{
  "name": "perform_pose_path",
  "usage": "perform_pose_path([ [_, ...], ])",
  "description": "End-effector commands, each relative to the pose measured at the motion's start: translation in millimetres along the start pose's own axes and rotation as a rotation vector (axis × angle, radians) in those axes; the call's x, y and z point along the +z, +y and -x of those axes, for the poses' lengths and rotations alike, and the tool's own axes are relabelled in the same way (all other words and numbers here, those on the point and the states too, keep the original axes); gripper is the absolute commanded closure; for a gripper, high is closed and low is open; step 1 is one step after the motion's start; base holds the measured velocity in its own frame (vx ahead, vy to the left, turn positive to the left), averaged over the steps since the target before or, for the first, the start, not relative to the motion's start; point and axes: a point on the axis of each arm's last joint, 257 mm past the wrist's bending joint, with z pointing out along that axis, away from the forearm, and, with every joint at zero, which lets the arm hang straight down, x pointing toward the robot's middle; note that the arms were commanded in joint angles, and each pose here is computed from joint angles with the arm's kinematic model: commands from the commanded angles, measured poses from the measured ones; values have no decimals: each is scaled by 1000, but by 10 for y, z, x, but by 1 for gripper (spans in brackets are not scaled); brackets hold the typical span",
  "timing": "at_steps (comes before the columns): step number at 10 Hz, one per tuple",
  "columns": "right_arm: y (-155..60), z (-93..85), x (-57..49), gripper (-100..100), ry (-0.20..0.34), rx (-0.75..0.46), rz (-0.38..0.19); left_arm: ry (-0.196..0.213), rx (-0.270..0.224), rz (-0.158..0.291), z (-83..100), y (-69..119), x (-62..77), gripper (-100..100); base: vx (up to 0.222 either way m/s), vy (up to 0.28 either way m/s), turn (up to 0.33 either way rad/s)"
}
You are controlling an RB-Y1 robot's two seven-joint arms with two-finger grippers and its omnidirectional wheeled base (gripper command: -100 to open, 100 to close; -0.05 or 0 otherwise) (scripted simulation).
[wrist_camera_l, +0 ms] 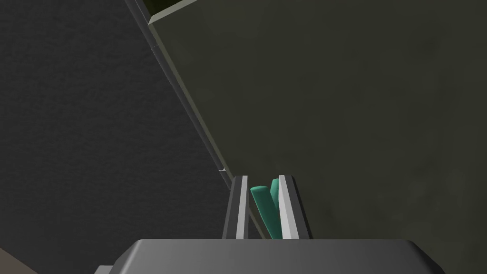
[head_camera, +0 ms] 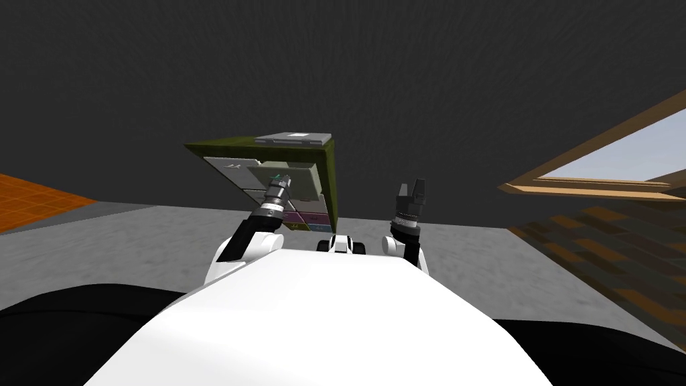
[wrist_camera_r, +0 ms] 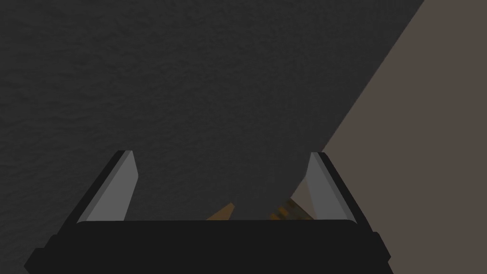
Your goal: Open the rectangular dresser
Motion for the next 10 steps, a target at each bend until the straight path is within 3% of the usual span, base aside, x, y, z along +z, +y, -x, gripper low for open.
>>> perform_pose_path([
  [1, 0, 0, 0, 0, 0, 0, 0, 1, 0, 8, -8, 15, 9, 100, -29, -9, 7],
  [5, 0, 0, 1, 0, 0, 0, 0, 15, -2, 25, -45, 63, 11, 100, -167, -2, 22],
  [6, 0, 0, 1, 0, 0, 0, 0, 11, -1, -6, -9, -62, 91, -100, -119, -16, 10],
  [10, 0, 1, -1, 0, 0, 0, 0, 15, 4, -10, 27, -169, 258, -100, -4, -5, 6],
])
